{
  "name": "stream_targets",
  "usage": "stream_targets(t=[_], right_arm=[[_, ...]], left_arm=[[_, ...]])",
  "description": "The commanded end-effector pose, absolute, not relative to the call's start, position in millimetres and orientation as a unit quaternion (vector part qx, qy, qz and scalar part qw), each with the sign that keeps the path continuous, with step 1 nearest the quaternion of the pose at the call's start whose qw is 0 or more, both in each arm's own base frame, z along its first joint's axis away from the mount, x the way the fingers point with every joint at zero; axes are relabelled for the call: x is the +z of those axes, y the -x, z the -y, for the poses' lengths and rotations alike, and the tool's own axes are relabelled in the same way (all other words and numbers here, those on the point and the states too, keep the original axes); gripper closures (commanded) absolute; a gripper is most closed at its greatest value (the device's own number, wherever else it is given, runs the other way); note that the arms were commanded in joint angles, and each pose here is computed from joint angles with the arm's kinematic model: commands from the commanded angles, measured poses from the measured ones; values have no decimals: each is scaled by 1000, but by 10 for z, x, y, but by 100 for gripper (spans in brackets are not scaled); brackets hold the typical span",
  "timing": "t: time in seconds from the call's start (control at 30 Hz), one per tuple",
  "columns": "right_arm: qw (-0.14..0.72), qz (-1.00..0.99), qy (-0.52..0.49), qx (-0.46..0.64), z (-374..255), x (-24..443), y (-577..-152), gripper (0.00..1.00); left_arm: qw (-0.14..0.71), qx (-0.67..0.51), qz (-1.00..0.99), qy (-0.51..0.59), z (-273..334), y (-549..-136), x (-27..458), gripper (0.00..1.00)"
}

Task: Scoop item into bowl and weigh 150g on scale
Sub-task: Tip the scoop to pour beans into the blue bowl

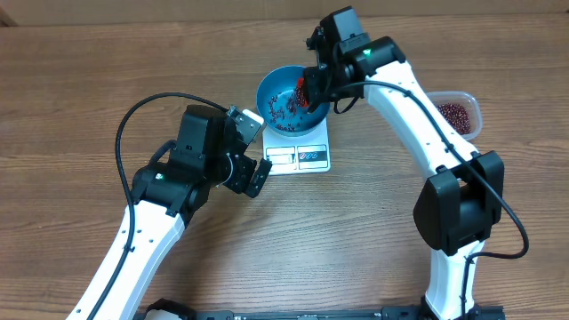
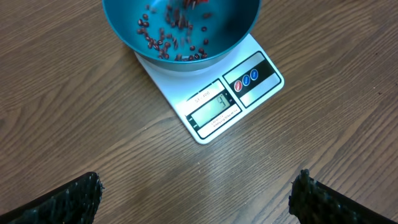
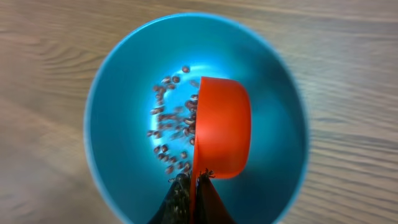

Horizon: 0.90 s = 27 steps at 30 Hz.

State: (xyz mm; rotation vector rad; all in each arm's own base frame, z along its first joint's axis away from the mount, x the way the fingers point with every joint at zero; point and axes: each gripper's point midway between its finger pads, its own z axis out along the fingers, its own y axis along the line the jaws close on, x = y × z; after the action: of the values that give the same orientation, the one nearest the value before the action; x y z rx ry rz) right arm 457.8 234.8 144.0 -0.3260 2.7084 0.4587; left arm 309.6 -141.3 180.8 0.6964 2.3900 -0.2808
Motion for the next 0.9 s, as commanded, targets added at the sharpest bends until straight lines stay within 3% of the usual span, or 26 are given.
stream_targets(t=[0.0,0.63,0.87], right_arm=[[240,-958,122,96,-2296,1587,-4731,96],[314,-934,170,-25,-2476,1976,-4572,96],[322,-931,170,-22,-2484,2076,-4537,96]], left_arm=[[316,-108,-902,-273,1413,-3086,1825,0],[316,-108,-902,-273,1413,-3086,1825,0],[317,-108,-902,-273,1414,-3086,1826,0]])
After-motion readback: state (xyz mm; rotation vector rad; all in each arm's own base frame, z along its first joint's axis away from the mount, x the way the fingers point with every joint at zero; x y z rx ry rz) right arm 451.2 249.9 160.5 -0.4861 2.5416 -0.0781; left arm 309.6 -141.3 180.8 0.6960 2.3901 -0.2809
